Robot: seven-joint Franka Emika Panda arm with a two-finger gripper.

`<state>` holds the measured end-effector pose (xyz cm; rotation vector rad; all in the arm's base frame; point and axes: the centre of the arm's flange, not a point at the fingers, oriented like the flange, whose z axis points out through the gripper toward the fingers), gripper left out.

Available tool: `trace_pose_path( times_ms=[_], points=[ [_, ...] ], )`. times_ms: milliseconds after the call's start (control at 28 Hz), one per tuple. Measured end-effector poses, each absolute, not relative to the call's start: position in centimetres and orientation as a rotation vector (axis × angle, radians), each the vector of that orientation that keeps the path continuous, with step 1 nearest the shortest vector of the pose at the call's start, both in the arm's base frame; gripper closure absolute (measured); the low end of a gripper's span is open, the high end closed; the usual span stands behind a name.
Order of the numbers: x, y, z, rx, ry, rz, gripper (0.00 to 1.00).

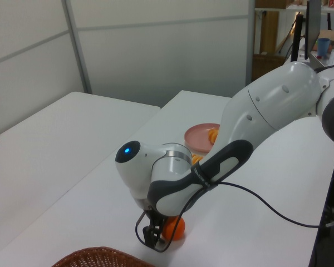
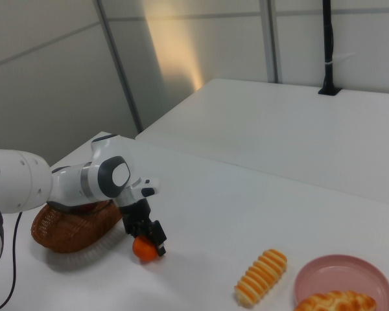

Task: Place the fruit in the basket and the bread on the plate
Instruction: 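Grasp the orange, carry it into the basket and release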

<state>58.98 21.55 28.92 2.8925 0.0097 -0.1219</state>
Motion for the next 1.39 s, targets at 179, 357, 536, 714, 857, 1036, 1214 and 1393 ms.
trace_pose_path(
  times_ms=[179, 357, 536, 714, 857, 1036, 1214, 1393],
  points=[
    [58.2, 22.3, 29.2, 2.889, 0.018, -0.12, 0.0],
    [57.8, 22.2, 29.8, 2.889, 0.018, -0.11, 0.03],
    [57.6, 22.2, 30.1, 2.889, 0.007, -0.106, 0.19],
    [57.7, 22.1, 30.4, 2.89, -0.023, -0.095, 0.19],
    [57.8, 22.1, 32.0, 2.899, -0.043, -0.057, 0.19],
    [57.7, 22.7, 36.3, 2.937, -0.07, 0.006, 0.19],
    [56.2, 25.9, 40.9, 2.979, -0.05, -0.018, 0.19],
    [53.8, 31.1, 42.8, 3.006, -0.003, 0.002, 0.19]
  ],
)
